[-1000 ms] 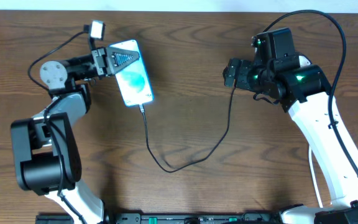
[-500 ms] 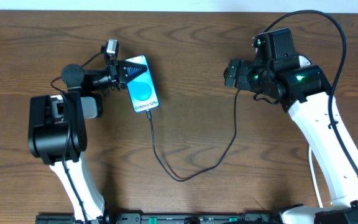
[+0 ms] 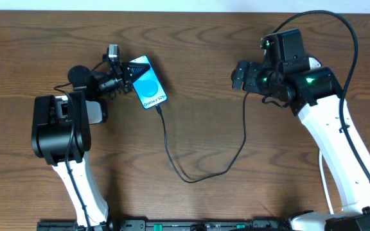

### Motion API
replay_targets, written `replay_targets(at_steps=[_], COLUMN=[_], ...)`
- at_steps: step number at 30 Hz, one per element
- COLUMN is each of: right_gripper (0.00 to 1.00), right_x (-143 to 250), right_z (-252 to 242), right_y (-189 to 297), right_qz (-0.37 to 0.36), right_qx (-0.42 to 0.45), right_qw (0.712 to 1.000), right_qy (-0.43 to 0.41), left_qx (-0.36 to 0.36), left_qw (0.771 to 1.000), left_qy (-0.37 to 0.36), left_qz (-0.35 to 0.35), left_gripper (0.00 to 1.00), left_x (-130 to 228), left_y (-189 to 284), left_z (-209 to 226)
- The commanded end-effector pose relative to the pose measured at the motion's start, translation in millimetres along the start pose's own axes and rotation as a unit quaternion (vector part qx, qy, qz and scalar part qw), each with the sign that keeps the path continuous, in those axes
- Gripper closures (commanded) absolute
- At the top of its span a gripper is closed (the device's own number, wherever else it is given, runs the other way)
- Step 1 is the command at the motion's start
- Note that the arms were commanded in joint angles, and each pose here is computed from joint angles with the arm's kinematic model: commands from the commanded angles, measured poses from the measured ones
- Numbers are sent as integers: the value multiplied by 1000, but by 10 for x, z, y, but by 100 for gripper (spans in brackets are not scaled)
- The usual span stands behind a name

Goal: Plug charger to phone and switch on socket
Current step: 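Lower the cabled phone toward the table with the left gripper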

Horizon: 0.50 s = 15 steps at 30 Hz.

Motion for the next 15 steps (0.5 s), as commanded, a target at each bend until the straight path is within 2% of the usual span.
replay_targets(at_steps=[1, 15], right_gripper=[7, 6], right_x=[-19, -18], right_z=[28, 27], right_y=[88, 87], right_qz=[-12, -12], right_qx=[-2, -2], right_qw=[1000, 1000], right_qy=[9, 9], left_qx=[-12, -63], left_qw=[999, 996], left_qy=[-2, 25], left_qz=[-31, -61], left_gripper=[92, 93], left_x=[-66, -90], left_y=[28, 65], left_z=[46, 324])
Point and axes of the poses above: each gripper's point midway between its finger pads, its own y axis back along the fingers, its own z axis along the line the jaws close on, x = y × z, the point moved 7 cm from there along y, back along the fingers, and after that the axes turned 3 degrees about -y, right-handed, at the moved point
